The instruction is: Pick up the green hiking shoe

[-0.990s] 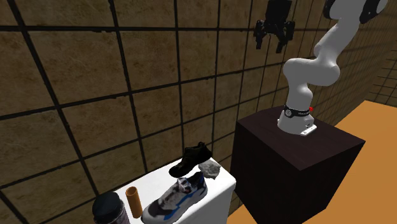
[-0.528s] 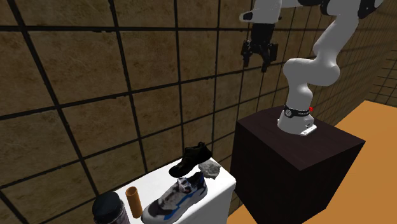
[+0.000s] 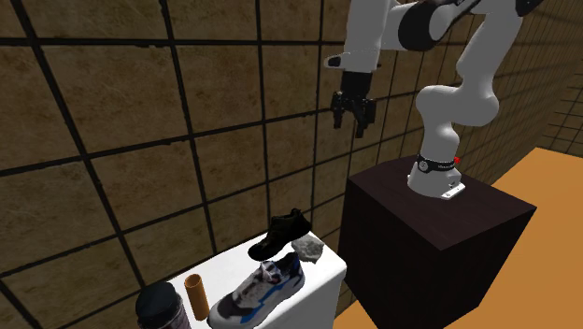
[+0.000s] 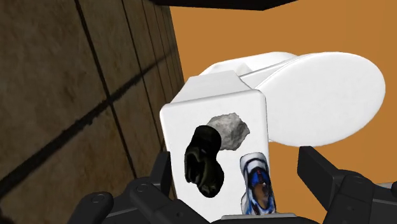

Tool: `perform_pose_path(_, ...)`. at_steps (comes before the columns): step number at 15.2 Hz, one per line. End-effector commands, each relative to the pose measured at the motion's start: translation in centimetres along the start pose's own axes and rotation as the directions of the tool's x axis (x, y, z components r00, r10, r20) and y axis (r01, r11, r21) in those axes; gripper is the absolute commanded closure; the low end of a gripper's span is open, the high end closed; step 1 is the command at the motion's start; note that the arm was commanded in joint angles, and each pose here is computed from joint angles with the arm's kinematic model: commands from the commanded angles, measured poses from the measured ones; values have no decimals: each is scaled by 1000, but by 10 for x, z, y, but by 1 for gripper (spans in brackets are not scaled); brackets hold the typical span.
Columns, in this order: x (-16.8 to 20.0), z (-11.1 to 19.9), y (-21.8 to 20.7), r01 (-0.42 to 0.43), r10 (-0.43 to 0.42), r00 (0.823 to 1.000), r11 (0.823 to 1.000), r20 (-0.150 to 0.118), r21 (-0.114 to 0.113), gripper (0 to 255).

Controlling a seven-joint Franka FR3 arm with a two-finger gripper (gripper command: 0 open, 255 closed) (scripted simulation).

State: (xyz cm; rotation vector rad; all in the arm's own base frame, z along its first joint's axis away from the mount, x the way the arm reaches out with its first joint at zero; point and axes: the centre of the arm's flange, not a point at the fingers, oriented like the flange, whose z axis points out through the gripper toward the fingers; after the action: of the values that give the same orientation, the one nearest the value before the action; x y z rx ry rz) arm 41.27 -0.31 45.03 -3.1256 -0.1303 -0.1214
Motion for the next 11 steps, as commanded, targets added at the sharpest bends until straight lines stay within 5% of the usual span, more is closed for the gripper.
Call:
perform_pose_path(1,14,23,3,-9,9,1000,1000,-12,10,0)
perform_pose_path(11,83,130,25,-50,53,997,997,-57,60,0)
